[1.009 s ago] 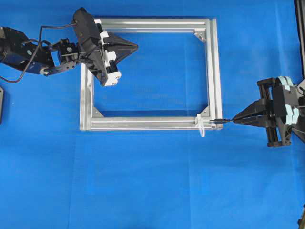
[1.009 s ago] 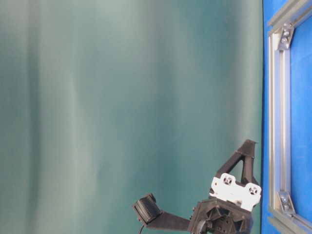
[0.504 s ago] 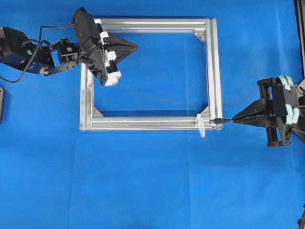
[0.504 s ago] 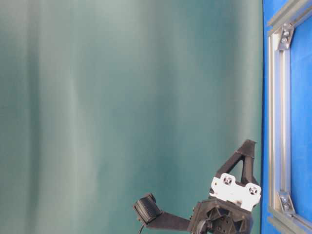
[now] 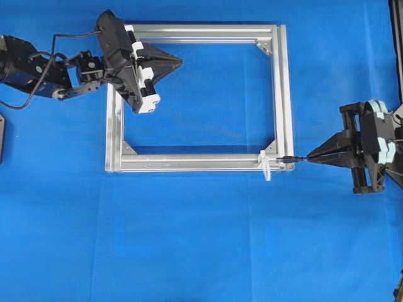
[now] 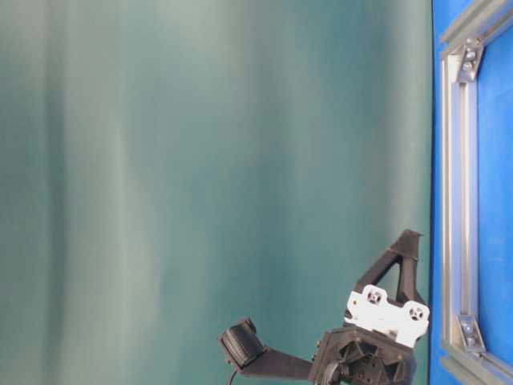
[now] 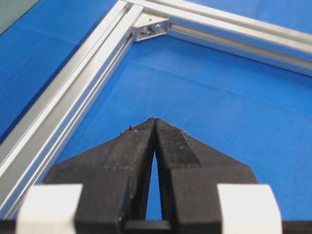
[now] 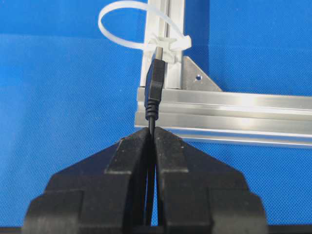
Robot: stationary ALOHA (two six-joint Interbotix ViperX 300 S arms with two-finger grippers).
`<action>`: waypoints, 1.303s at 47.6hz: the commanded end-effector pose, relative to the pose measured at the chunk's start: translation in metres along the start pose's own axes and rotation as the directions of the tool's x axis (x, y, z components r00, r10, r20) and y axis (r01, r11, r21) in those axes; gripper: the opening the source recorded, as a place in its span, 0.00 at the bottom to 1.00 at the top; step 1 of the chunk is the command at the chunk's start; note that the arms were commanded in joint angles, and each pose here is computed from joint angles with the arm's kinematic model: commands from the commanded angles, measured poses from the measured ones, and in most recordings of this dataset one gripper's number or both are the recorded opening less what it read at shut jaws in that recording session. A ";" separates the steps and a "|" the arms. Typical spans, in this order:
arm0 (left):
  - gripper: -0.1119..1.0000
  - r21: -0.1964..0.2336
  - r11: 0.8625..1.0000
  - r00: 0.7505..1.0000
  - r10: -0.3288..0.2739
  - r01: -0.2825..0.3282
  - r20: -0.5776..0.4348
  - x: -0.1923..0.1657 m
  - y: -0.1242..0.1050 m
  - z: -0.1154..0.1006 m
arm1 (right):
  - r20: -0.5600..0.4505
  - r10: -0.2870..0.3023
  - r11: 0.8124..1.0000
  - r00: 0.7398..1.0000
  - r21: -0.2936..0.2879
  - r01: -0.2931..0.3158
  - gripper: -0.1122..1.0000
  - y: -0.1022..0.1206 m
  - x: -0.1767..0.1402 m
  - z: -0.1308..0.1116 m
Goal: Insert the wire through the string loop located on the right side.
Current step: 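Align the USB plug with the white zip-tie loop using the right gripper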
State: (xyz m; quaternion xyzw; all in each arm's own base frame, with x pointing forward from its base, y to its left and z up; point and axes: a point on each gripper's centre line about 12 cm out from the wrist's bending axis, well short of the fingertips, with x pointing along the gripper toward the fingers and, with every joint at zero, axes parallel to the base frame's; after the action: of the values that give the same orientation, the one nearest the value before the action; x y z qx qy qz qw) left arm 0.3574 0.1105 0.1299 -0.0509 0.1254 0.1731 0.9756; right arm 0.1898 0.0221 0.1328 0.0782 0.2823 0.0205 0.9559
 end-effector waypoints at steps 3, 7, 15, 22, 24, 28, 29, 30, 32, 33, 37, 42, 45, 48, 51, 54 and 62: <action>0.10 -0.001 1.000 0.998 -0.004 0.004 0.055 0.000 -0.001 0.017 | 0.024 0.002 1.000 1.000 -0.002 -0.002 0.07 0.001 0.001 0.006; 0.10 0.000 1.000 0.999 -0.005 0.005 0.053 0.000 -0.001 0.017 | 0.024 0.002 1.000 1.000 -0.002 -0.002 0.07 0.001 0.001 0.006; 0.10 0.000 1.000 0.999 -0.005 0.005 0.052 0.000 -0.001 0.016 | 0.023 0.002 1.000 1.000 -0.002 -0.002 0.07 0.001 0.001 0.006; 0.10 -0.001 1.000 0.999 -0.004 0.004 0.053 0.000 -0.001 0.017 | 0.023 0.002 1.000 1.000 -0.002 -0.002 0.07 0.001 0.001 0.006; 0.10 0.000 1.000 0.998 -0.005 0.005 0.055 0.000 -0.001 0.017 | 0.023 0.002 1.000 1.000 -0.002 -0.002 0.07 0.001 0.001 0.006; 0.10 0.000 1.000 0.998 -0.005 0.005 0.055 0.000 -0.001 0.017 | 0.023 0.002 1.000 1.000 -0.002 -0.002 0.07 0.001 0.001 0.006; 0.10 0.000 1.000 0.999 -0.005 0.005 0.052 0.000 -0.001 0.016 | 0.024 0.002 1.000 1.000 -0.002 -0.002 0.07 0.001 0.001 0.006; 0.10 0.000 1.000 0.998 -0.005 0.005 0.055 0.000 -0.001 0.017 | 0.021 0.002 1.000 1.000 -0.002 -0.002 0.07 0.001 0.001 0.005; 0.10 -0.001 1.000 0.999 -0.004 0.004 0.053 0.000 -0.001 0.017 | 0.023 0.002 1.000 1.000 -0.002 -0.002 0.07 0.001 0.001 0.006; 0.10 0.000 1.000 0.998 -0.005 0.005 0.055 0.000 -0.001 0.017 | 0.023 0.002 1.000 1.000 -0.002 -0.002 0.07 0.001 0.001 0.006; 0.10 0.000 1.000 0.998 -0.005 0.005 0.055 0.000 -0.001 0.017 | 0.023 0.002 1.000 1.000 -0.002 -0.002 0.07 0.001 0.001 0.006; 0.10 0.000 1.000 0.998 -0.005 0.005 0.055 0.000 -0.001 0.017 | 0.023 0.002 1.000 1.000 -0.002 -0.002 0.07 0.001 0.001 0.006; 0.10 0.000 1.000 0.998 -0.005 0.005 0.055 0.000 -0.001 0.017 | 0.024 0.002 1.000 1.000 -0.002 -0.002 0.07 0.001 0.001 0.006; 0.10 0.000 1.000 0.998 -0.005 0.005 0.055 0.000 -0.001 0.017 | 0.026 0.002 1.000 1.000 -0.002 -0.002 0.07 0.001 0.001 0.007; 0.10 0.000 1.000 0.998 -0.005 0.005 0.055 0.000 -0.001 0.017 | 0.025 0.001 1.000 1.000 0.001 -0.002 0.07 0.001 0.002 0.007; 0.10 0.000 1.000 0.998 -0.005 0.005 0.055 0.000 -0.001 0.017 | 0.031 0.001 1.000 1.000 0.002 -0.001 0.07 0.001 0.003 0.008; 0.10 0.000 1.000 0.998 -0.005 0.005 0.055 0.000 -0.001 0.017 | 0.053 -0.006 1.000 0.999 0.003 0.005 0.07 0.001 0.013 0.011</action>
State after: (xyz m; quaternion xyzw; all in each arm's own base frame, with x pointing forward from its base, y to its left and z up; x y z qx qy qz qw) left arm 0.3574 0.1105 0.1299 -0.0509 0.1254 0.1731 0.9756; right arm 0.1959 0.0221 0.1282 0.0788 0.2777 0.0165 0.9573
